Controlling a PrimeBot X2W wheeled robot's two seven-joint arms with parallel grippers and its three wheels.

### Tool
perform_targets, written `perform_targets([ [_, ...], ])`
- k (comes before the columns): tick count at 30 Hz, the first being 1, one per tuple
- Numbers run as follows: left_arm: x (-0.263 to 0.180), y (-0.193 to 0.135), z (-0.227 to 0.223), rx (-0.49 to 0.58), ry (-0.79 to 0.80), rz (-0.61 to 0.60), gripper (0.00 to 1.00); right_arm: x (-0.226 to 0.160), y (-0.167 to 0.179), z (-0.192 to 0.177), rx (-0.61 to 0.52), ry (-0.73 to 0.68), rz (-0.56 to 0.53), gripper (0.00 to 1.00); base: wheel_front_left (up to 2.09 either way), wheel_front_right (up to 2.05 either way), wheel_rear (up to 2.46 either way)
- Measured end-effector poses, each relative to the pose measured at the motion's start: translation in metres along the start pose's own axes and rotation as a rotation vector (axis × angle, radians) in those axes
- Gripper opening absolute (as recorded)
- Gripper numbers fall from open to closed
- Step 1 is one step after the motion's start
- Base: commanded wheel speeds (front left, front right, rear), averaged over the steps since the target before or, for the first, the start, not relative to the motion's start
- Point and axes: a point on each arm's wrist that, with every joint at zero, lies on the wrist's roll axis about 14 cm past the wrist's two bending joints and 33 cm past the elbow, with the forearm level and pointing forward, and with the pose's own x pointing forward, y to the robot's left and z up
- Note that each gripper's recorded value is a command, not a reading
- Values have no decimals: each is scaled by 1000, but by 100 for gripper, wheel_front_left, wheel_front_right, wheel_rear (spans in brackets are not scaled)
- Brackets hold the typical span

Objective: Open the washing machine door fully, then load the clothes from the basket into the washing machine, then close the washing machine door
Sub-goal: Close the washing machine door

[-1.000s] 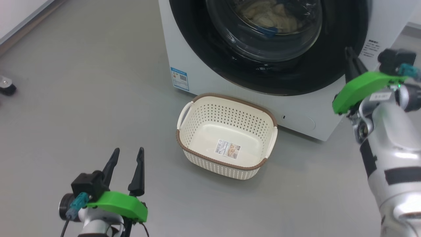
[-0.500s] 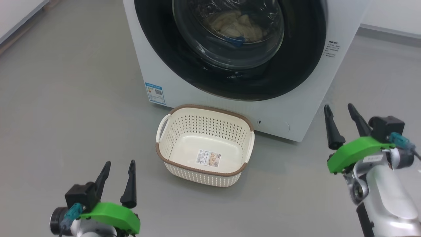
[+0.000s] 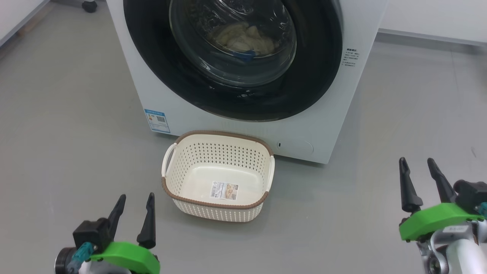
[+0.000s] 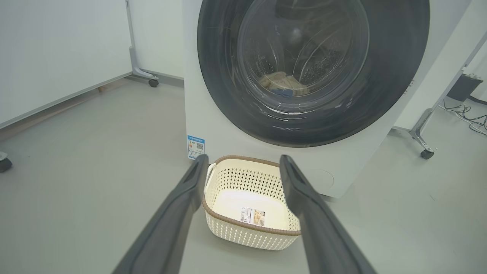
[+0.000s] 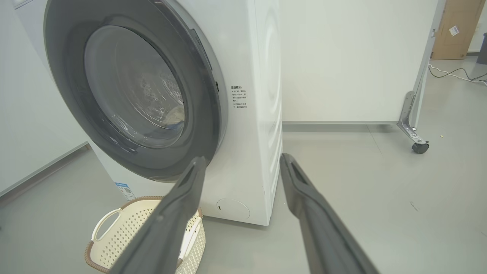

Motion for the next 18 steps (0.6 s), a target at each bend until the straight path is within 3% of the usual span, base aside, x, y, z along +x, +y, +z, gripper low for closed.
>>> perform_targets([
  [18, 9, -7, -4, 2, 16, -23, 100, -38, -32, 9, -15, 24, -92, 100, 0, 0, 0],
])
